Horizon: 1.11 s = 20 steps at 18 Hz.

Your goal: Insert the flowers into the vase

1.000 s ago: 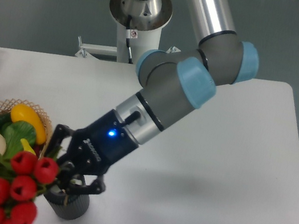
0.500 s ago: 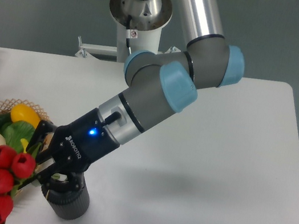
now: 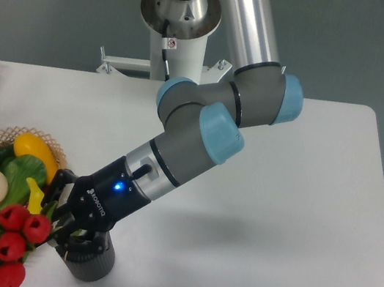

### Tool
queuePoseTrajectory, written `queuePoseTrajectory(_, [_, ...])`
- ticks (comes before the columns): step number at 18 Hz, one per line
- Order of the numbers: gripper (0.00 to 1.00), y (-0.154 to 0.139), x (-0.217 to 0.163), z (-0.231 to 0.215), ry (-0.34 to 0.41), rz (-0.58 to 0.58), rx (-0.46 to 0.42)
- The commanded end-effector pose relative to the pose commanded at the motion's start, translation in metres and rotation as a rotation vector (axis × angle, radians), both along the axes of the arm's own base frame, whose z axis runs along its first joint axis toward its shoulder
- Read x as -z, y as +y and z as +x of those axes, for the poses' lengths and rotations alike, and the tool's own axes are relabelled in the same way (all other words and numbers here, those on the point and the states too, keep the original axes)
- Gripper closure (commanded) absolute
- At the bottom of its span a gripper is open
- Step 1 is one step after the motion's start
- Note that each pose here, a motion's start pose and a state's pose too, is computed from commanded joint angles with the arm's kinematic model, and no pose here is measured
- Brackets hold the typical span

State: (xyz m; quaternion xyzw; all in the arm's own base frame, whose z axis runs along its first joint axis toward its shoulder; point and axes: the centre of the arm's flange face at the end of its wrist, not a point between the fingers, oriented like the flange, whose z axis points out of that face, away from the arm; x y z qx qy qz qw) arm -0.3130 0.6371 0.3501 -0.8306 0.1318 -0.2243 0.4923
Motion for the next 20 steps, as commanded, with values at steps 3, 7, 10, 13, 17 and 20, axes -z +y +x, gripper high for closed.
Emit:
queuePoseTrajectory(3, [0.73,-0.003,0.011,0.0,-0.012,-0.015,-0.002])
queuePoseTrajectory(7, [0.56,-0.011,0.031,-0.005,-0.004,-0.07,-0.031])
queuePoseTrajectory(10, [0.45,-0.02,0.04,-0.007,-0.021,-0.09,-0.043])
queuePoseTrajectory(13, [0.24,-0.036,0.047,-0.015,-0.039,-0.106,-0.068])
queuePoseTrajectory(17, [0.04,-0.069,0.037,-0.024,-0.047,-0.11,-0.117])
queuePoseTrajectory(20, [0.0,-0.098,0.032,-0.04,-0.053,-0.112,-0.17])
